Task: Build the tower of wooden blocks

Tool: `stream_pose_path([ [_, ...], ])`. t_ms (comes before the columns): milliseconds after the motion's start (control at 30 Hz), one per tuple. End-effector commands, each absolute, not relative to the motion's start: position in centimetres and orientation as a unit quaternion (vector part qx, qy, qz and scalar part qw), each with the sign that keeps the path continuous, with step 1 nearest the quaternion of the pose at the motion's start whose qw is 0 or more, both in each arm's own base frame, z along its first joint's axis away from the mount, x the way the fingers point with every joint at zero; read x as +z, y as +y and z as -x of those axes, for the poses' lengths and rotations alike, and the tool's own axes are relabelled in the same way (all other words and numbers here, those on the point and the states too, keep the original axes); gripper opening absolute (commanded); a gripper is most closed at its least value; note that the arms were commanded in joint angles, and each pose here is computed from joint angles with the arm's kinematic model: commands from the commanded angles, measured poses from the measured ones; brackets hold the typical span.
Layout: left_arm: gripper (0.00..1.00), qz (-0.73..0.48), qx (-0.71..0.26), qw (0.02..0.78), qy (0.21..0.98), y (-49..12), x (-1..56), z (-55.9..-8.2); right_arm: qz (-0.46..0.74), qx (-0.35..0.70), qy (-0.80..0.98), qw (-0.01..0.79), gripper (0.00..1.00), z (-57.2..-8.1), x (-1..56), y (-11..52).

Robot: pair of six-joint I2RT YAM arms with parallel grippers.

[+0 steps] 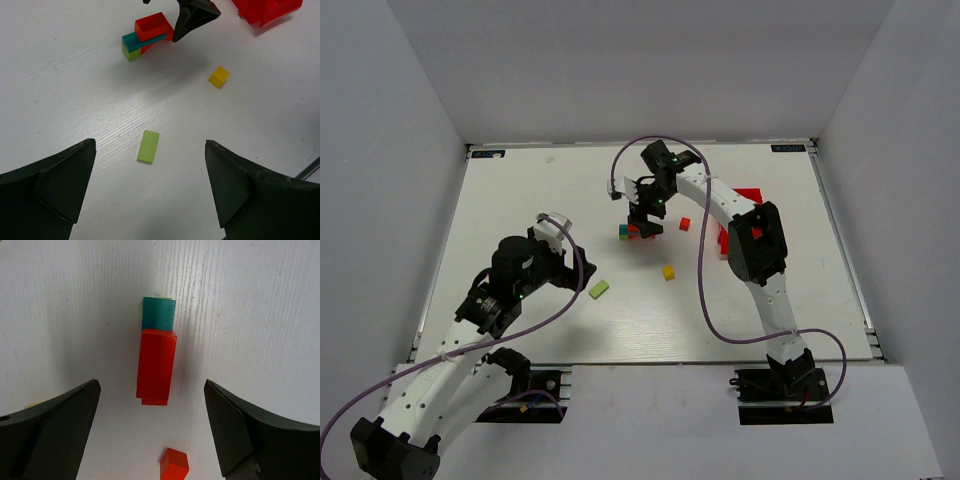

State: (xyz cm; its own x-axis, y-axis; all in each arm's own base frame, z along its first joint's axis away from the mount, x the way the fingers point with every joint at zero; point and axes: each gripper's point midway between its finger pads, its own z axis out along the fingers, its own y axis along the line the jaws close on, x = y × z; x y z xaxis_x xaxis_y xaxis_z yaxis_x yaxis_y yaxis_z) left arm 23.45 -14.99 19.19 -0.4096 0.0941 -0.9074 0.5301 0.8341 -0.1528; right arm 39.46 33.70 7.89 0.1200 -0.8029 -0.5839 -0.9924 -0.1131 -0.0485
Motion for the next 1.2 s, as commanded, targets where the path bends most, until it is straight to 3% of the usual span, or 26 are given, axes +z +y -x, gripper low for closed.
stream_pose_path([
  [0,1.0,-0.198,-0.222,0.519,0.801,-15.3,20.4,-23.4,0.717,0.227,0.612,0.244,0.9,-39.0,10.5,33.9],
  [333,1.0,-0.186,-0.21,0.515,0.81,-14.9,19.9,-23.7,0.714,0.188,0.613,0.282,0.9,-37.3,15.6,30.2],
  [400,1.0,-0.182,-0.211,0.511,0.813,-14.9,19.7,-23.8,0.7,0.156,0.606,0.344,0.9,-37.5,19.4,28.7],
  [433,1.0,-0.174,-0.211,0.511,0.815,-14.9,19.7,-23.8,0.682,0.138,0.638,0.331,0.9,-37.5,16.3,27.0],
  [500,1.0,-0.181,-0.231,0.512,0.807,-15.6,19.9,-23.7,0.643,0.106,0.632,0.418,0.9,-38.1,21.1,25.9],
  [533,1.0,-0.18,-0.234,0.498,0.815,-15.8,18.8,-23.5,0.612,0.072,0.665,0.422,0.9,-38.4,18.8,23.8],
  [567,0.97,-0.182,-0.239,0.493,0.817,-15.9,18.4,-23.6,0.604,0.064,0.667,0.431,0.84,-38.5,19.1,23.3],
  [600,0.87,-0.191,-0.244,0.49,0.814,-16.2,18.3,-23.6,0.599,0.065,0.685,0.409,0.51,-38.3,17.7,22.1],
  [633,0.67,-0.191,-0.244,0.489,0.815,-16.3,18.2,-23.9,0.597,0.079,0.691,0.399,0.29,-38.2,17.0,22.1],
  [667,0.14,-0.187,-0.235,0.476,0.826,-16.2,17.2,-24.2,0.594,0.084,0.7,0.389,0.15,-38.4,16.6,21.7],
  [700,0.0,-0.18,-0.221,0.469,0.836,-15.9,16.4,-24.7,0.592,0.096,0.72,0.348,0.04,-38.5,14.0,20.7],
  [800,0.02,-0.195,-0.197,0.409,0.87,-16.3,14.1,-25.4,0.587,0.104,0.74,0.313,0.0,-39.3,11.1,19.9],
  [900,0.31,-0.208,-0.176,0.352,0.896,-16.4,11.8,-25.5,0.579,0.1,0.754,0.292,0.3,-40.9,9.3,19.7],
  [967,0.4,-0.214,-0.173,0.353,0.894,-16.3,11.8,-25.5,0.578,0.102,0.757,0.286,0.45,-41.6,8.9,19.8],
  [1000,0.47,-0.219,-0.171,0.35,0.895,-16.2,11.5,-25.4,0.578,0.1,0.758,0.285,0.48,-42.2,8.5,19.9],
  [1100,0.55,-0.22,-0.167,0.371,0.886,-15.8,12.2,-25.2,0.576,0.097,0.758,0.289,0.51,-43.7,8.4,20.5],
  [1133,0.65,-0.222,-0.173,0.38,0.881,-16.0,12.7,-25.3,0.573,0.104,0.764,0.277,0.53,-43.8,7.5,20.6],
  [1167,0.66,-0.224,-0.18,0.382,0.878,-16.2,12.9,-25.2,0.575,0.105,0.763,0.276,0.53,-43.9,7.4,20.8],
])
